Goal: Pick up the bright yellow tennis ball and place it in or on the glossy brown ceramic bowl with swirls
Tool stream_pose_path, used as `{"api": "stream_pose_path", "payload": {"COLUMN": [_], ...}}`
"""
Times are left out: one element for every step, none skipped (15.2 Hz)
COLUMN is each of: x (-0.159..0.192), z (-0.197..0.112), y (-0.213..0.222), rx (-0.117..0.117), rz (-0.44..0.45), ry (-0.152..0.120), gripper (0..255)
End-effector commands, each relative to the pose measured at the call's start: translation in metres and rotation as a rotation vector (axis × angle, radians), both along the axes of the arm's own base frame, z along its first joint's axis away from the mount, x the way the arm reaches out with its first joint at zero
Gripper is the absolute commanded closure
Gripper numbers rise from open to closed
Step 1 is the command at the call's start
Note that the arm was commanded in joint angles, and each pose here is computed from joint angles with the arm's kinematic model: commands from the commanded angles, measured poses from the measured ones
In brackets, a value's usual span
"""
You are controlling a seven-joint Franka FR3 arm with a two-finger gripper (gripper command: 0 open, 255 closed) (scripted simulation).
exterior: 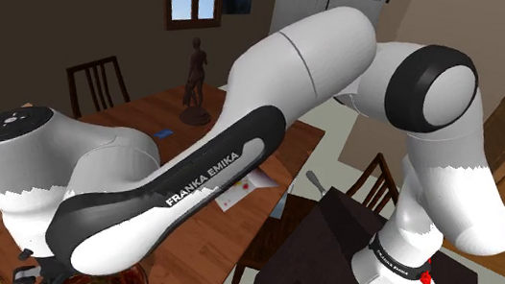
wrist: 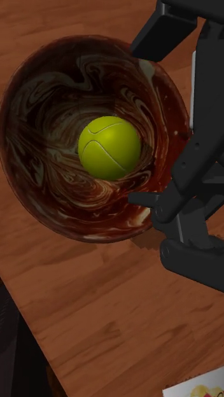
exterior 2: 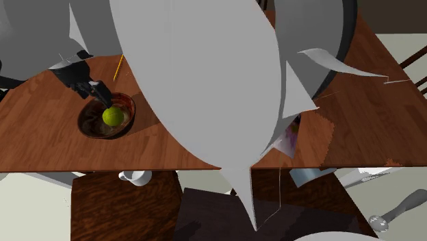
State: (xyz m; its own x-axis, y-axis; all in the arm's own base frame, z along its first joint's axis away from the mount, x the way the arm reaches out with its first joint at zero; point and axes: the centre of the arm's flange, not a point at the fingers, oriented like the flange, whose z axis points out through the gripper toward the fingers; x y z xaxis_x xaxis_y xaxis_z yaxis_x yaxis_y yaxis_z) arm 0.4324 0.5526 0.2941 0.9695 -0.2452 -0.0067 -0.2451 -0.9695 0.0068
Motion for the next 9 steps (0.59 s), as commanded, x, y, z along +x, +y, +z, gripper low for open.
{"api": "stream_pose_path", "payload": {"x": [-0.001, -0.001, -0.001, -0.001, -0.001, -0.001, -0.001, -0.001, -0.001], "z": [0.024, 0.034, 0.034, 0.034, 0.034, 0.034, 0.034, 0.034, 0.034], "y": [0.0, 0.0, 0.0, 0.0, 0.0, 0.0, 0.0, 0.0, 0.0], "rx": [0.0, 0.0, 0.0, 0.0, 0.0, 0.0, 0.0, 0.0, 0.0], "rz": [0.0, 0.0, 0.0, 0.0, 0.0, 0.0, 0.0, 0.0, 0.0], "ry": [0.0, 0.0, 0.0, 0.0, 0.0, 0.0, 0.0, 0.0, 0.0], "gripper": [0, 0, 0, 0, 0, 0, 0, 0, 0]}}
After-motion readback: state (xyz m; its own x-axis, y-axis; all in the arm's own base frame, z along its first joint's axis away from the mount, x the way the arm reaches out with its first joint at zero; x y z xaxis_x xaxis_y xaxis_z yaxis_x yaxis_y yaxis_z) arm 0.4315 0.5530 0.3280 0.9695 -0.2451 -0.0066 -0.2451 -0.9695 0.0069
